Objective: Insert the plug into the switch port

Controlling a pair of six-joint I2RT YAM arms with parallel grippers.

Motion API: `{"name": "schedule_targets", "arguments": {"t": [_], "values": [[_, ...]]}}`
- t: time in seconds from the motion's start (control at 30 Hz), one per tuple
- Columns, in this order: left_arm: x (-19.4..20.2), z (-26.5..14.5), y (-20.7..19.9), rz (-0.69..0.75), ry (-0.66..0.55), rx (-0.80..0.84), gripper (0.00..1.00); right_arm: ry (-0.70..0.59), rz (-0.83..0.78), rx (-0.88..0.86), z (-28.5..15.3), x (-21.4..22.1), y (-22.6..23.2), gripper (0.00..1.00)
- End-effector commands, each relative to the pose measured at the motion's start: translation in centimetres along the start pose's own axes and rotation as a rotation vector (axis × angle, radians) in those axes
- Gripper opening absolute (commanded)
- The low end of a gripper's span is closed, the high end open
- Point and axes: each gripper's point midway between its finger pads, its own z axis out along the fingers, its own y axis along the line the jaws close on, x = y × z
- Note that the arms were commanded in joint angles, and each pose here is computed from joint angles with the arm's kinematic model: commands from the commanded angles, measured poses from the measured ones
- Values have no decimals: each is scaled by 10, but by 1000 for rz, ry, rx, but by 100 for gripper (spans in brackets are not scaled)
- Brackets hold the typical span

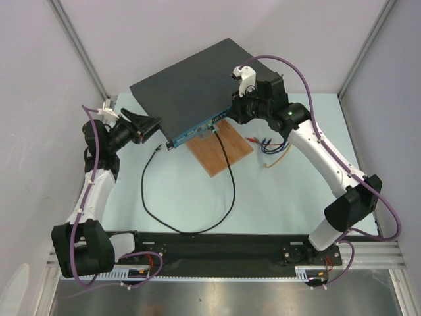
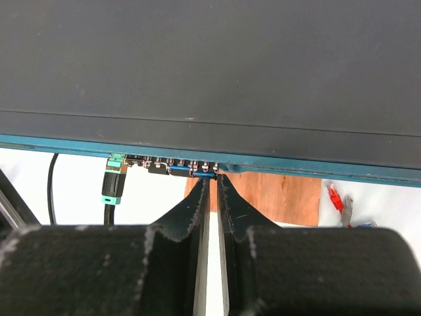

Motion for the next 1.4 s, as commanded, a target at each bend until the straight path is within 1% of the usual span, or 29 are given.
{"name": "schedule_targets", "arguments": {"t": [0.0,0.4,0.5,0.57,0.73,0.83,0.87,0.97,1.0,1.03,1.07,1.13,1.17,1.2,1.23,1.27,1.3,1.37], "values": [[13,13,-13,119,47,53,0,-233,-43,12,39,-47,0,12],[19,15,-12,132,66,52,0,-279,-21,-9,49,-54,5,11],[20,15,-14,136,75,51,0,-254,-36,-13,47,-49,6,11],[19,14,-16,152,73,52,1,-251,-38,-13,37,-50,5,11],[12,9,-18,170,61,42,0,-187,-68,-16,9,-32,-5,12],[7,6,-18,174,57,40,9,-171,-97,-22,-13,-25,-7,16],[6,5,-20,179,54,45,13,-157,-108,-24,-22,-17,-6,20],[0,2,-21,193,34,46,24,-137,-88,-41,-33,-2,-10,26],[-2,1,-22,202,29,48,32,-148,-84,-54,-42,-3,-7,27],[-4,0,-21,201,24,44,37,-146,-74,-48,-46,-1,-12,28],[-4,-1,-22,203,25,46,47,-132,-63,-51,-48,8,-13,28],[-10,-6,-21,212,6,35,58,-148,-54,-46,-62,6,-17,29],[-11,-8,-21,211,4,33,66,-140,-45,-46,-67,9,-18,31],[-13,-12,-24,221,-5,35,70,-140,-39,-56,-71,10,-17,32],[-18,-16,-24,229,-24,26,74,-156,-36,-42,-82,6,-21,35],[-19,-20,-23,227,-29,18,82,-153,-29,-41,-88,6,-21,37],[-23,-27,-27,248,-51,16,86,-156,-27,-42,-93,6,-21,43],[-26,-34,-25,256,-63,0,100,-171,-17,-22,-109,2,-26,51]]}}
